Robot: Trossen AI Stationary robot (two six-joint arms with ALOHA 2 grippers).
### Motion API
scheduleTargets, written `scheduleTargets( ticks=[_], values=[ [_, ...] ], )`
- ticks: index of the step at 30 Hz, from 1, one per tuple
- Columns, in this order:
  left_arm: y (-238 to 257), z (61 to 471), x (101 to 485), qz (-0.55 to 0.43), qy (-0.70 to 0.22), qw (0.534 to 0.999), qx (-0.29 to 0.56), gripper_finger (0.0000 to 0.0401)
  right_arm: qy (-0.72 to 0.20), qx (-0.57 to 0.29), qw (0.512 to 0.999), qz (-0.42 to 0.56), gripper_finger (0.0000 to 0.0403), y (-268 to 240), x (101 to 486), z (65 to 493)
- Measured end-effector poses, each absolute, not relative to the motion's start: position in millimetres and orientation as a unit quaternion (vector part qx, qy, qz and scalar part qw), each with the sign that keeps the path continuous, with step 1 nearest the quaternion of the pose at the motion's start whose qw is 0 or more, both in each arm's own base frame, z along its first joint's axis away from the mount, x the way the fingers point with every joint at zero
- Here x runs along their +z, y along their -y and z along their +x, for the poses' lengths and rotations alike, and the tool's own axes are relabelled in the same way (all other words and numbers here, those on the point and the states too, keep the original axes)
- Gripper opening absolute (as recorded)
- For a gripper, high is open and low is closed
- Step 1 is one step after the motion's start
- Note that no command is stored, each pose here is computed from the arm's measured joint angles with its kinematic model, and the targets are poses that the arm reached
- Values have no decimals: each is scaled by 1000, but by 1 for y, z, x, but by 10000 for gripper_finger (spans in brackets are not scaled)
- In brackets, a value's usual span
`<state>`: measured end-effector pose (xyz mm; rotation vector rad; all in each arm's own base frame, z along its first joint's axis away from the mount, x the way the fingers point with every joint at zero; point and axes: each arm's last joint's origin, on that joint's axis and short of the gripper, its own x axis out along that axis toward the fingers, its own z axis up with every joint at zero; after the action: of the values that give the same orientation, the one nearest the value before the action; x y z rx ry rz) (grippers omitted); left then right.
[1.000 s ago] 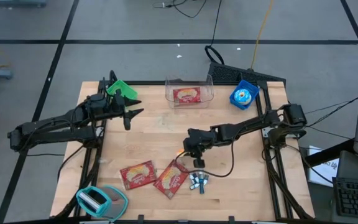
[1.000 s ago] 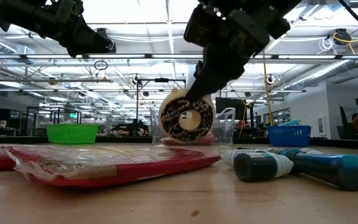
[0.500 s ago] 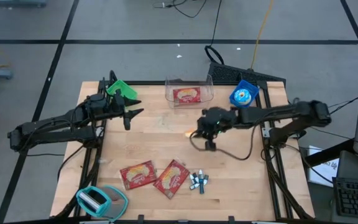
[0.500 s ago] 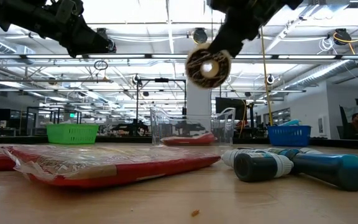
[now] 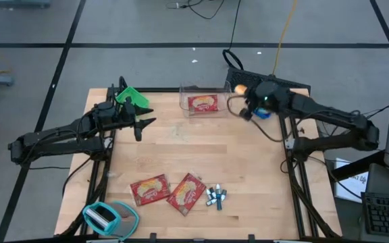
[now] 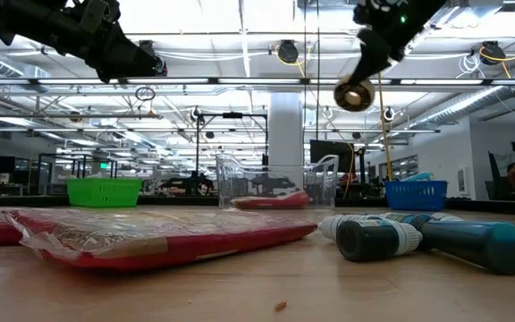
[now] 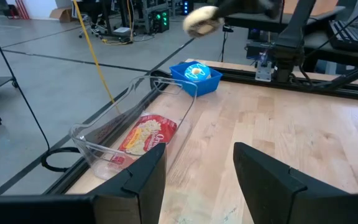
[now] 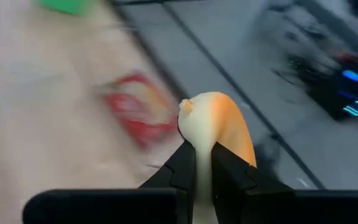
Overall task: Pick & Place Food Item
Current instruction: Put the black donut into the blue bin
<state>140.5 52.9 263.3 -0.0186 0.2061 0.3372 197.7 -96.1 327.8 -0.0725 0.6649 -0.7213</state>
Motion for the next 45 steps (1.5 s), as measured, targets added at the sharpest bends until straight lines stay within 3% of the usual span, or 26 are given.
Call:
scheduleTargets(
  ticks=[11,22,45],
  values=[
    [-53,140,263,-9,-102,980,168,186,-335,-491,803,38,22,154,268,150],
    [-53,140,263,-9,-102,980,168,186,-323,-589,734,99,21,172,224,117],
    [-53,140,263,-9,-102,980,168,186,-280,-613,717,178,20,168,213,116]
  ],
)
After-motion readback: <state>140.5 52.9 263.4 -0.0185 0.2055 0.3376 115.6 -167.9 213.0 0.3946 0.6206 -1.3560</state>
